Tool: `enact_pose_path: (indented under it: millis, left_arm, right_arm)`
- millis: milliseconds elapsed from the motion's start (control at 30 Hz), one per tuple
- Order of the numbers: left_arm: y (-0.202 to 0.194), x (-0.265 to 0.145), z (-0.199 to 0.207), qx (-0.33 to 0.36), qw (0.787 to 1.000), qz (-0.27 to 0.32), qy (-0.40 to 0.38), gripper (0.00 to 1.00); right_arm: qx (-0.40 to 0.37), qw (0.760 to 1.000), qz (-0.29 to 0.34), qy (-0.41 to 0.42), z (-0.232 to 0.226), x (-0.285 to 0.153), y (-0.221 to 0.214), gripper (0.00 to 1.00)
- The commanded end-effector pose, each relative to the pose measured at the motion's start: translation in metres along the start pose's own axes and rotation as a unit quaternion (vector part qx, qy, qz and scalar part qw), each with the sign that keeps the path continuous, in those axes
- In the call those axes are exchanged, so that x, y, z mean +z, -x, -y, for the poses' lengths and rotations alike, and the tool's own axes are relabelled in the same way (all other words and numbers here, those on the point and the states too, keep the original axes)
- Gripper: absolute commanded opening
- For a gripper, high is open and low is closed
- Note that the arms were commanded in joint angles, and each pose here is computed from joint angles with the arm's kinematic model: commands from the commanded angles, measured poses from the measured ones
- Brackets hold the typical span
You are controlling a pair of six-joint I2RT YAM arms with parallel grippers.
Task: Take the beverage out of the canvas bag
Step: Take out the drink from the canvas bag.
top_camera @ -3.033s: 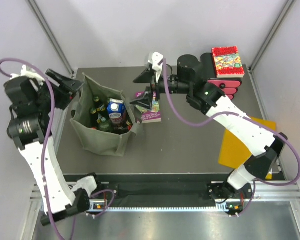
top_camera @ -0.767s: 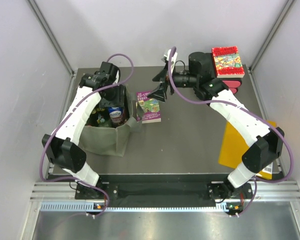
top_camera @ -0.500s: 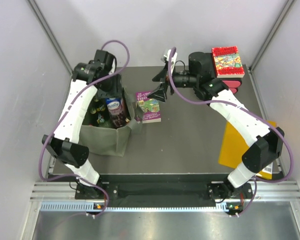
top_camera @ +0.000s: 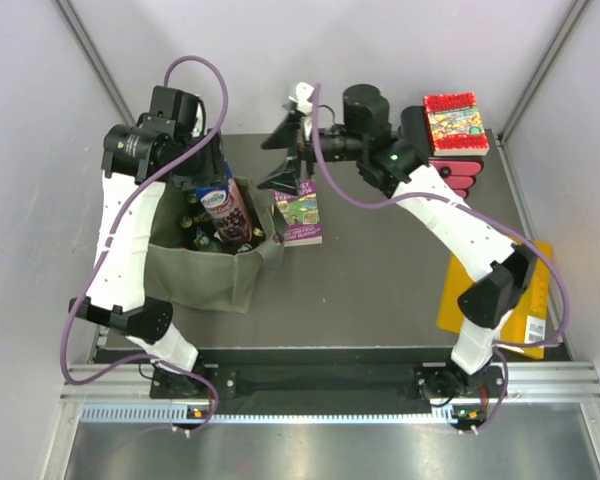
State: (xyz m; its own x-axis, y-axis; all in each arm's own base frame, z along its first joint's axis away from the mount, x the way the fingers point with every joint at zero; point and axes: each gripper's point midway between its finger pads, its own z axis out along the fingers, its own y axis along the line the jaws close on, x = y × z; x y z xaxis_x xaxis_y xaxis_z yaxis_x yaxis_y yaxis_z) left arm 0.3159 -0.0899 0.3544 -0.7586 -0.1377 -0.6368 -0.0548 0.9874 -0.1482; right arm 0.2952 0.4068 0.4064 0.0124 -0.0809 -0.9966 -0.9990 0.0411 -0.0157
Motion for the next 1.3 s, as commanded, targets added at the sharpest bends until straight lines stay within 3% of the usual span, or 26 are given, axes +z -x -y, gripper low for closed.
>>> enact_pose_path:
  millis: [0,233,667,1267]
  left_arm:
    - [0.044,-0.085,0.016,-0.05,0.982,0.159,-0.088,0.0]
    - [0.049,-0.121,0.012,-0.069,0.971,0.206,-0.103,0.0]
    - [0.051,-0.152,0.015,-0.073,0.957,0.247,-0.137,0.0]
    - [0.066,-0.172,0.021,-0.075,0.94,0.292,-0.162,0.0]
  right_arm:
    - [-0.047,0.998,0.032,0.042,-0.026,0.041,0.035,1.0]
    - [-0.059,0.996,0.014,0.06,-0.033,0.066,0.017,1.0]
    - [-0.087,0.995,0.007,0.037,-0.035,0.107,0.005,1.0]
    - [-0.058,0.989,0.02,0.133,-0.096,0.12,0.003,1.0]
